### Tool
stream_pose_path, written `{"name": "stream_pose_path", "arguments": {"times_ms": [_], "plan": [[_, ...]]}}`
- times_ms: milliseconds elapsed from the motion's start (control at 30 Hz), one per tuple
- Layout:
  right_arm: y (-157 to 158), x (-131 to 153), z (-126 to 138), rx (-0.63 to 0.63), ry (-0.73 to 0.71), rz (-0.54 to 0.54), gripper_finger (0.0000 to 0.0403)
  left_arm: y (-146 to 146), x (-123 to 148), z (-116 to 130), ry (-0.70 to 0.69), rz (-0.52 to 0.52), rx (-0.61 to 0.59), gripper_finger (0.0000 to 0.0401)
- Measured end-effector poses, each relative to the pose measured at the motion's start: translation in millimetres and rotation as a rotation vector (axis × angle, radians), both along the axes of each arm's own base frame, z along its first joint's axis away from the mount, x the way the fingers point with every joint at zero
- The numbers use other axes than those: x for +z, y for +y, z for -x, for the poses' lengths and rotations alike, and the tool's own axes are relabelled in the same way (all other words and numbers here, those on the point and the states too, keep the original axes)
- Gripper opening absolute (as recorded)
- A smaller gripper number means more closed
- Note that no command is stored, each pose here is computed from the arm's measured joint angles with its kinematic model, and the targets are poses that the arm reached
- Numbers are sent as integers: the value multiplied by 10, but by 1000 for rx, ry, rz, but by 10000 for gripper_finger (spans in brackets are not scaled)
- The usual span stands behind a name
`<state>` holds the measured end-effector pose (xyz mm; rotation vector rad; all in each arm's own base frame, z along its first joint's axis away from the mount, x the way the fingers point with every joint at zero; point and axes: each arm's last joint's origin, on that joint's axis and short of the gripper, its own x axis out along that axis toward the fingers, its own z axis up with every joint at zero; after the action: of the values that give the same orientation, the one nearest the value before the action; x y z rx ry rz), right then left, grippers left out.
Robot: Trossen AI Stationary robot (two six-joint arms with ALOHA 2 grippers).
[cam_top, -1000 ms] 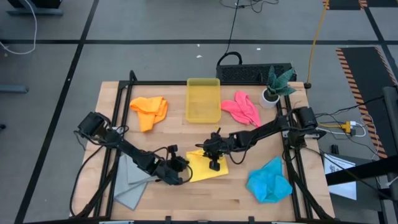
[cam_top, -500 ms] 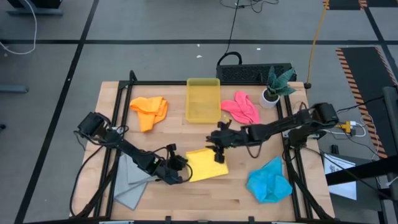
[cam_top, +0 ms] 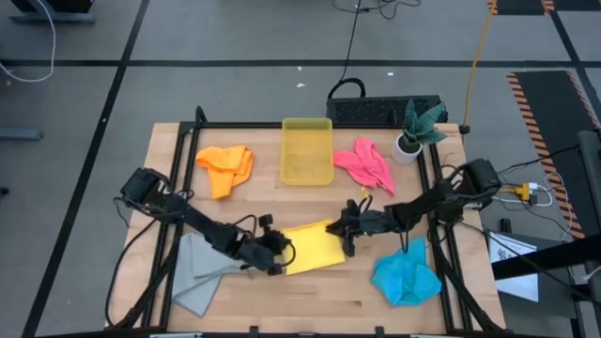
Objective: Fold microfiber towels
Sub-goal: Fold the yellow microfiber towel
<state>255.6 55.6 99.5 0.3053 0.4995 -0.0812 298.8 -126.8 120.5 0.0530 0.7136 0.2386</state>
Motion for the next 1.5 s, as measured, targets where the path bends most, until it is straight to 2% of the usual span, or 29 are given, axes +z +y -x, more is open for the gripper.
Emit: {"name": "stream_pose_path", "arguments": {"times_ms": [167, 400, 600, 733, 1000, 1200, 1300, 1500], "plan": [[-5, -138, 20, 1, 84, 21, 3, 87, -77, 86, 63, -30, 125, 8], [64, 42, 109, 22, 83, 35, 1, 91, -111, 156, 105, -64, 164, 4], [240, 294, 116, 82, -60, 30, 1, -61, -8, 80, -1, -61, 103, 12], [344, 299, 73, 177, -63, 4, 1, -125, 76, 10, -48, -52, 68, 5], [456, 59, -59, 301, 45, -25, 0, -85, 80, -59, -51, -9, 54, 4], [471, -65, -8, 354, 140, -34, 0, 87, -249, -100, 56, -24, 109, 10], [493, -84, 20, 383, 174, -39, 0, 111, -290, -100, 79, -17, 129, 5], [529, -38, 72, 427, 203, -51, 0, 41, -160, -33, 79, -4, 89, 12]]}}
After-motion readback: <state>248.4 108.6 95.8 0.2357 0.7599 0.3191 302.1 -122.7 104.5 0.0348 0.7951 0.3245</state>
